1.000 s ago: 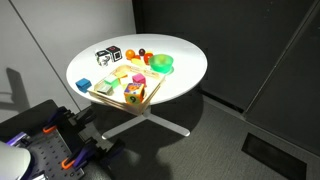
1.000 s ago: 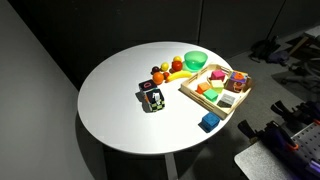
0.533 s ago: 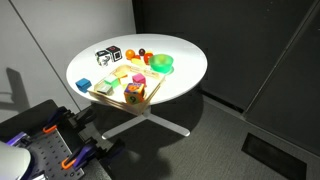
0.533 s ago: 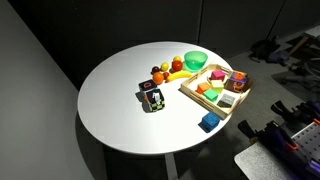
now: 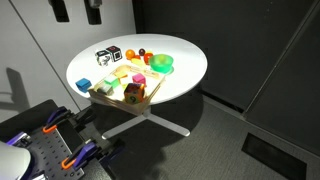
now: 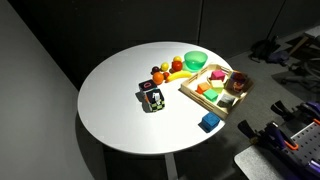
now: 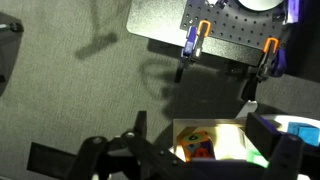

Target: Put the block inside the box

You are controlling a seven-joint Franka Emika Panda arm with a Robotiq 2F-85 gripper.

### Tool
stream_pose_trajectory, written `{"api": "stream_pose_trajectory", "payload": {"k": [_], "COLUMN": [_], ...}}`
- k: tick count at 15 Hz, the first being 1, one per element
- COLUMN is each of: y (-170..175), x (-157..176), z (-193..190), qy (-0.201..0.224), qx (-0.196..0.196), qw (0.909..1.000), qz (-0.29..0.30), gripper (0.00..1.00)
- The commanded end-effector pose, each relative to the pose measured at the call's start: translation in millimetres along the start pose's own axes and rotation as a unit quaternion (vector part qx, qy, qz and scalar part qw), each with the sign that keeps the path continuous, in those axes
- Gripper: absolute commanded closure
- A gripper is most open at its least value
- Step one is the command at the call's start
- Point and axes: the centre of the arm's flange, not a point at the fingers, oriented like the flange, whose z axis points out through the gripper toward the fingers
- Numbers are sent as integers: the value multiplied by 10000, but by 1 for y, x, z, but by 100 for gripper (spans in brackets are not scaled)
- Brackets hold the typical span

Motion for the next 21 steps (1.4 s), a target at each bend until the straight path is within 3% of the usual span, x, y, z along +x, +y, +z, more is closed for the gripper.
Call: {"api": "stream_pose_trajectory", "payload": {"k": [1,5,10,15,21], "y": [-24,-52,-70,-80,-80], "x": [28,60,93,106,107], "z": [13,24,35,55,57], "qy": [178,517,872,831,725], "qx": [165,308,547,664,621], "qw": [9995,9977,9947,9930,9948], "qz": [-210,-301,60,519,353], "gripper": [0,0,0,0,0]}}
